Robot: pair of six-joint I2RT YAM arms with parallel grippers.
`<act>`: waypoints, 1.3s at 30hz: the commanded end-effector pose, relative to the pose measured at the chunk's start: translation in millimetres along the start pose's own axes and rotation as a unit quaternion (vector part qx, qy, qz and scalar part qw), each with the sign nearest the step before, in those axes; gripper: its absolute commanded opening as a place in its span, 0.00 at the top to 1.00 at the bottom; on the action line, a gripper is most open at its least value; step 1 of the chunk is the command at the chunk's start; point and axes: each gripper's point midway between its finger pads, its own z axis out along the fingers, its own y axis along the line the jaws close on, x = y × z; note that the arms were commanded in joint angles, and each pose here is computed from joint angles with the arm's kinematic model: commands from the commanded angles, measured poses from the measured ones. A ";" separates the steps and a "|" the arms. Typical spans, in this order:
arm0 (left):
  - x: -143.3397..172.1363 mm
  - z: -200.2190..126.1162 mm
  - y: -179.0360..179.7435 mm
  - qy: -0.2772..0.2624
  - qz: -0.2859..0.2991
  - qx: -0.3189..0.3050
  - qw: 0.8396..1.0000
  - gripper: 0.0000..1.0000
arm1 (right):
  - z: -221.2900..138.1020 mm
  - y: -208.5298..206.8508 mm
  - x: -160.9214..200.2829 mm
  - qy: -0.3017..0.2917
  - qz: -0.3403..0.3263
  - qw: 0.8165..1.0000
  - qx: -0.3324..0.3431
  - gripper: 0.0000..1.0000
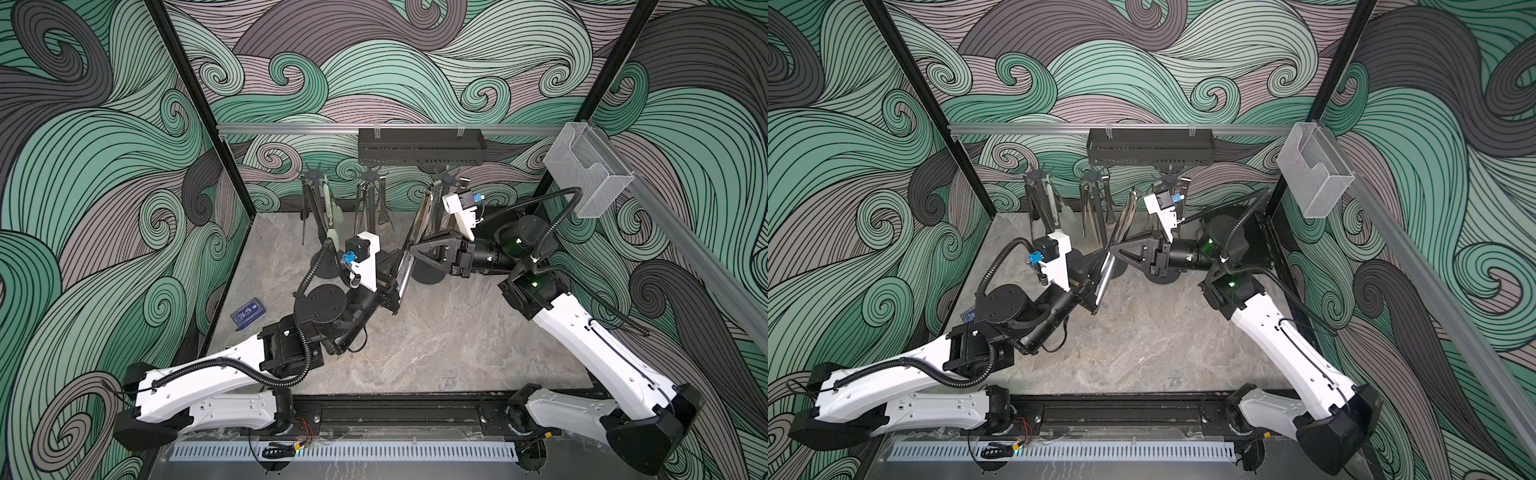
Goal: Hang food tongs on kitchen utensil racks
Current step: Pick up the food tongs from the center of the board.
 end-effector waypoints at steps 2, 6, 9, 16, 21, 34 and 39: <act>-20.9 -5.2 4.6 -0.033 -0.027 -0.006 0.999 1.00 | -2.6 15.2 -13.2 -0.023 -0.035 0.999 -0.004 0.92; -19.4 -3.3 4.5 -0.031 -0.026 -0.007 0.999 1.00 | -3.2 13.8 -14.8 -0.029 -0.035 0.999 0.002 1.00; -16.9 -1.4 3.3 -0.027 -0.019 -0.007 0.999 0.87 | -3.4 13.4 -15.4 -0.031 -0.034 0.999 0.006 1.00; -9.4 -4.1 13.5 -0.009 0.027 -0.027 0.999 0.39 | -16.1 4.4 -13.4 -0.020 -0.075 0.993 0.092 1.00; -9.3 -25.0 68.5 0.017 0.034 -0.127 0.991 0.36 | -46.5 -35.6 -0.5 0.047 -0.116 0.957 0.261 1.00; 9.9 -56.0 152.6 0.059 0.003 -0.190 0.980 0.36 | -145.0 -160.6 5.7 0.221 -0.121 0.777 0.576 1.00; 44.1 -24.4 152.1 0.124 -0.010 -0.153 0.980 0.36 | -161.1 -178.2 -2.5 0.218 -0.098 0.768 0.594 1.00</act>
